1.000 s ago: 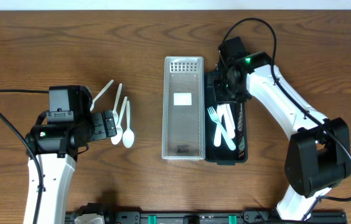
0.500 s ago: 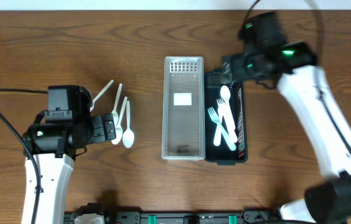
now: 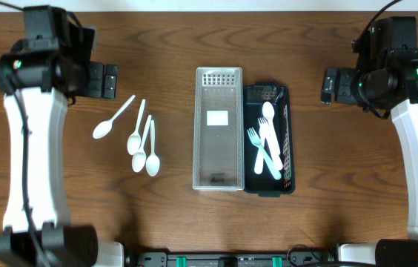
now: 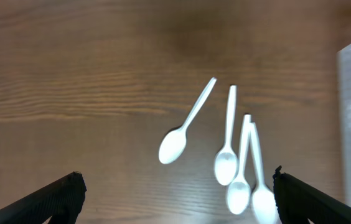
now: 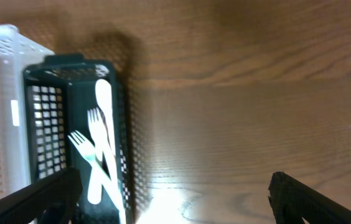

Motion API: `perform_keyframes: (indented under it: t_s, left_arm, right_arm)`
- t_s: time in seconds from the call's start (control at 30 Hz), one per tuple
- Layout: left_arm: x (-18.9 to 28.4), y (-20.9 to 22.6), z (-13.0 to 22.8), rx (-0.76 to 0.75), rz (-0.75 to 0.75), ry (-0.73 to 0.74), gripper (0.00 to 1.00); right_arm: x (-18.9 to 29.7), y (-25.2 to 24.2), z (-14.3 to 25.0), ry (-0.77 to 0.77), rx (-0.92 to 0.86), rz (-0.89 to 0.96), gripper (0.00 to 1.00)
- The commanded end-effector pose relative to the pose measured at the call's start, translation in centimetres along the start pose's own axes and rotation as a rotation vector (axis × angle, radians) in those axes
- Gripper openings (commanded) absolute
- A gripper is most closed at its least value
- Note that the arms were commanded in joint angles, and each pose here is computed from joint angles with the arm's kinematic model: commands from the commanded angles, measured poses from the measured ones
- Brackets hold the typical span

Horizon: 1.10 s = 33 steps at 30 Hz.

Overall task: Pack container
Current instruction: 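Raise the right arm aside and move the left gripper over the spoons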

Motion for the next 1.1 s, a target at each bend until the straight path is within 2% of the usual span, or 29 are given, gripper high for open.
perform_keyframes:
  t_s: [0.0,0.17,0.47,0.63,1.07]
  left_arm:
    - [-4.0,0.8,-0.4,-0.097,-0.019,0.105,0.98]
    - [-10.3,1.2,0.2,-0.09,-0.015,0.262,0.98]
    - [-18.5,1.1,2.0,-0.105,-0.006,0.422,0.98]
    - [-20.7,1.3,2.8,-0.136,0.003,0.474,0.98]
    - [-23.5,3.9,4.0,-0.051,0.042,0.525,0.99]
  right_arm:
    - [-0.4,-0.5,0.2,0.016,0.012,0.009,0.99]
    - [-0.4,-1.1,0.3,0.025,0.01,0.077,0.99]
    - [-0.3,-2.6,0.6,0.031,-0.031,0.108,0.99]
    - [-0.4,-3.5,0.8,0.038,-0.061,0.118,0.99]
    - [-1.1,-4.1,1.1,0.048,-0.077,0.124,0.99]
Point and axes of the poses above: each gripper's point midway between its finger pads, its own x axis back along the fingers, its own y axis along the line the jaws close on, z = x × y, the point moved 9 cm from there along x, back along the fingers, and after that the axes turned 15 degrees about x, right-handed, at the moved point
